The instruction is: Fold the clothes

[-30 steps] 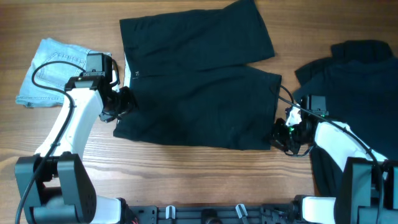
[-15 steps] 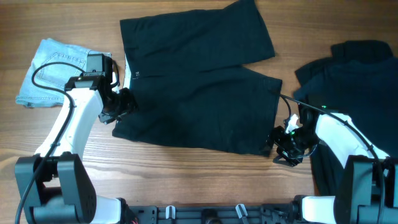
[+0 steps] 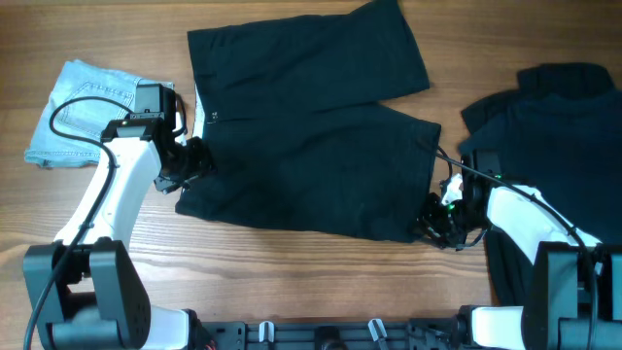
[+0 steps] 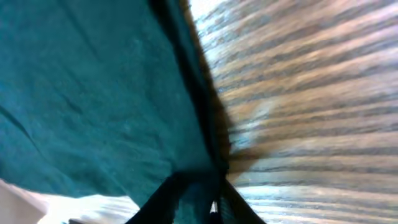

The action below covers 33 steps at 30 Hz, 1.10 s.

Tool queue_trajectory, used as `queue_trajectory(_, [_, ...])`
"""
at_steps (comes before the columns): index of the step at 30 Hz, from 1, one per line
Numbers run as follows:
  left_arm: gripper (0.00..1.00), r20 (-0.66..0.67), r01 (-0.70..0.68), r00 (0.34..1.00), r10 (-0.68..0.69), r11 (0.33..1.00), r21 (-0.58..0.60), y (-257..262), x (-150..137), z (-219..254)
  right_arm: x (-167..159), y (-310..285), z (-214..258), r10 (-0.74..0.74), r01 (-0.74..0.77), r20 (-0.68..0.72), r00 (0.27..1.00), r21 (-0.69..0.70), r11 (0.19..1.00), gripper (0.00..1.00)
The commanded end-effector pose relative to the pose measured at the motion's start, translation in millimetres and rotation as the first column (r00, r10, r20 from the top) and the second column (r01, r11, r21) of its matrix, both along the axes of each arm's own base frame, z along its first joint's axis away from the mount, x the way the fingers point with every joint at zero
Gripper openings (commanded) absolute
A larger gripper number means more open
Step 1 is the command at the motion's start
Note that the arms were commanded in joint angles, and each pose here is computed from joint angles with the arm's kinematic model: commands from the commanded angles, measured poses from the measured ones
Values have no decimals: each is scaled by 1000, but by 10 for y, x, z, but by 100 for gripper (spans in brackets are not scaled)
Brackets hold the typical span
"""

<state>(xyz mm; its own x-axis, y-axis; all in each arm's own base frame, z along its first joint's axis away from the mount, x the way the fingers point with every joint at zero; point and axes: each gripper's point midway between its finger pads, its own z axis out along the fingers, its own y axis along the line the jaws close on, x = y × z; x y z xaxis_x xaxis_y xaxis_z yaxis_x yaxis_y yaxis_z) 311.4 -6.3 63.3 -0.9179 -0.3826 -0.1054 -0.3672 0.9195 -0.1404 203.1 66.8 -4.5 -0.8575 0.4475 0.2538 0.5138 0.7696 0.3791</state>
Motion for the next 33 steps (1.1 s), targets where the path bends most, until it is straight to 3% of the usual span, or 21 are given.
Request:
queue_trajectory(1, [66,22,1,1000,-2,1000,11,15,36,93,-9,-128,-95,23,-23,3,1000,-83,996,6])
queue_trajectory(7, [66,-87,-29,996,35,997,66,167,-227,57,208,-146,284,64,-60,40,997,-90,994,4])
queue_trajectory(10, [65,-221,-164,960,173,985,58,298,-563,56,300,-152,546,98,-89,89,991,-96,991,4])
queue_trajectory(13, [65,-274,-255,929,248,967,8,409,-717,13,381,-157,653,98,-84,140,985,-103,991,4])
queue_trajectory(17, [60,-199,-307,939,279,943,-125,355,-582,-249,400,-156,653,98,-83,147,984,-104,991,4])
queue_trajectory(20, [59,-178,-302,944,278,945,-125,353,-571,-346,413,-158,654,98,-82,153,983,-105,991,4])
queue_trajectory(24, [45,-165,-301,946,279,945,-129,338,-602,-476,440,-160,656,97,-80,164,982,-106,991,4])
queue_trajectory(29, [44,-127,-311,948,290,929,-202,225,-572,-628,449,-159,657,97,-80,168,981,-107,991,4])
queue_trajectory(32, [28,-93,-306,952,293,930,-205,239,-506,-648,459,-161,658,95,-78,171,981,-107,991,4])
queue_trajectory(33, [13,-94,-306,952,293,930,-205,238,-509,-648,466,-161,658,95,-77,174,980,-108,991,4])
